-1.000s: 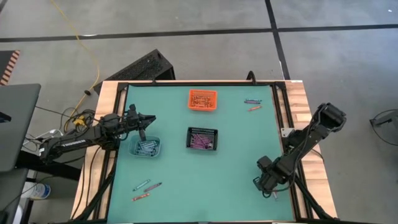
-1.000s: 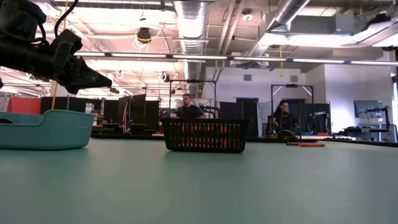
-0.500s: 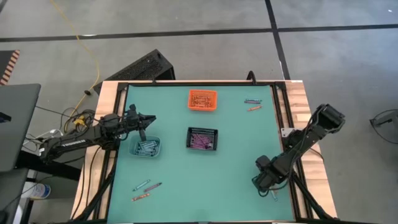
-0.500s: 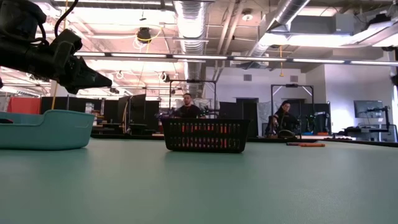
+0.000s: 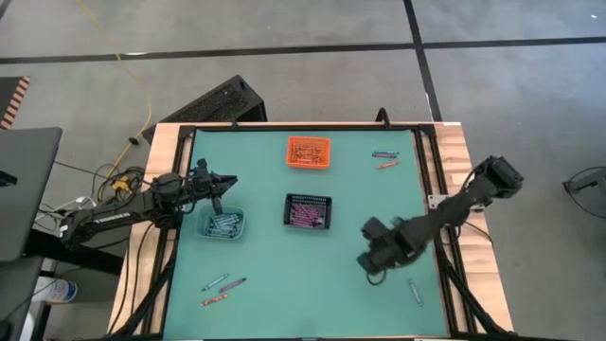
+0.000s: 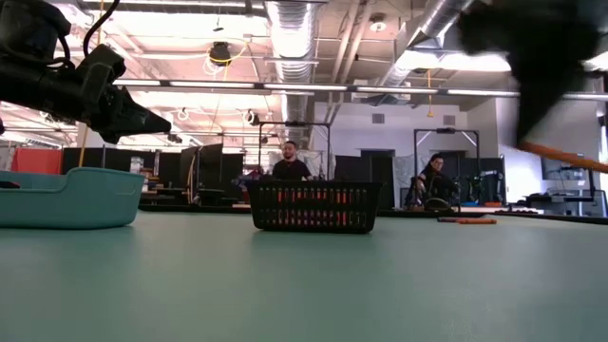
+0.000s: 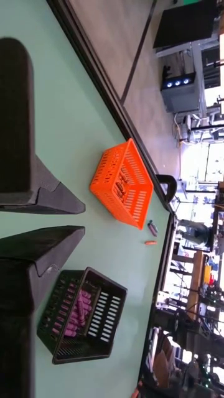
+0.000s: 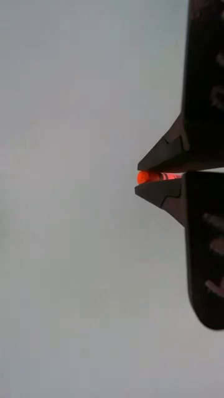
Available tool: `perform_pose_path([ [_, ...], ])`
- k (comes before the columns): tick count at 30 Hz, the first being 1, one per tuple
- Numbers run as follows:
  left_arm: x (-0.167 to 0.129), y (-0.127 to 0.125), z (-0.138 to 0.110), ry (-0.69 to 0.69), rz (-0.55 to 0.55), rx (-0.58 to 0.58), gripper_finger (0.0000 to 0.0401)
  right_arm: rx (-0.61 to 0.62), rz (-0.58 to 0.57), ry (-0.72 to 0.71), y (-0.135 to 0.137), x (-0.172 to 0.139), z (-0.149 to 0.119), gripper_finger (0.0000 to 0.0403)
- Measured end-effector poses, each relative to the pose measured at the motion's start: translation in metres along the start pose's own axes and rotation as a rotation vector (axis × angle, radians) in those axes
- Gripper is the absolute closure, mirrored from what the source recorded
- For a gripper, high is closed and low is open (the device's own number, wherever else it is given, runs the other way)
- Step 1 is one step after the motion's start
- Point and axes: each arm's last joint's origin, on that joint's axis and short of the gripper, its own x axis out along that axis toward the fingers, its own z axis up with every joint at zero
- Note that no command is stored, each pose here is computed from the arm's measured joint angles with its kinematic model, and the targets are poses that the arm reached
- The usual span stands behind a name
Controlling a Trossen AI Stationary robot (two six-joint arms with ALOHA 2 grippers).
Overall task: Sort crayons
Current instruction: Put the orange crayon into the orange bin
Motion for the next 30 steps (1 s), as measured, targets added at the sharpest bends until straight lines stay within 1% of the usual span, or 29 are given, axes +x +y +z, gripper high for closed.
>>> perform_pose_path([
  [3, 0.000, 0.000, 0.000, 0.000, 0.001, 0.000, 0.0372, -0.139, 0.047, -0.156, 0.007, -0.006, 0.031, 0.0398],
  [10, 0.000, 0.000, 0.000, 0.000, 0.000, 0.000, 0.0372, -0.436, 0.057, -0.515, 0.009, -0.020, 0.117, 0.0399],
  [13, 0.000, 0.000, 0.000, 0.000, 0.000, 0.000, 0.0372, -0.581, 0.021, -0.668, 0.002, -0.023, 0.153, 0.0399],
  [15, 0.000, 0.000, 0.000, 0.000, 0.000, 0.000, 0.0372, -0.673, -0.038, -0.758, -0.005, -0.024, 0.175, 0.0399],
  [17, 0.000, 0.000, 0.000, 0.000, 0.000, 0.000, 0.0372, -0.728, -0.103, -0.822, -0.013, -0.022, 0.196, 0.0399],
  [19, 0.000, 0.000, 0.000, 0.000, 0.000, 0.000, 0.0372, -0.766, -0.152, -0.829, -0.024, -0.011, 0.215, 0.0399],
  [20, 0.000, 0.000, 0.000, 0.000, 0.000, 0.000, 0.0372, -0.778, -0.149, -0.832, -0.029, -0.005, 0.224, 0.0399],
  [23, 0.000, 0.000, 0.000, 0.000, 0.000, 0.000, 0.0372, -0.821, -0.128, -0.773, -0.048, 0.020, 0.246, 0.0399],
  [25, 0.000, 0.000, 0.000, 0.000, -0.001, 0.000, 0.0372, -0.836, -0.143, -0.720, -0.061, 0.036, 0.258, 0.0399],
  [28, 0.000, 0.000, 0.000, 0.000, 0.000, 0.000, 0.0372, -0.819, -0.166, -0.679, -0.075, 0.053, 0.275, 0.0399],
  [30, 0.000, 0.000, 0.000, 0.000, -0.001, 0.000, 0.0372, -0.770, -0.166, -0.680, -0.079, 0.057, 0.284, 0.0398],
])
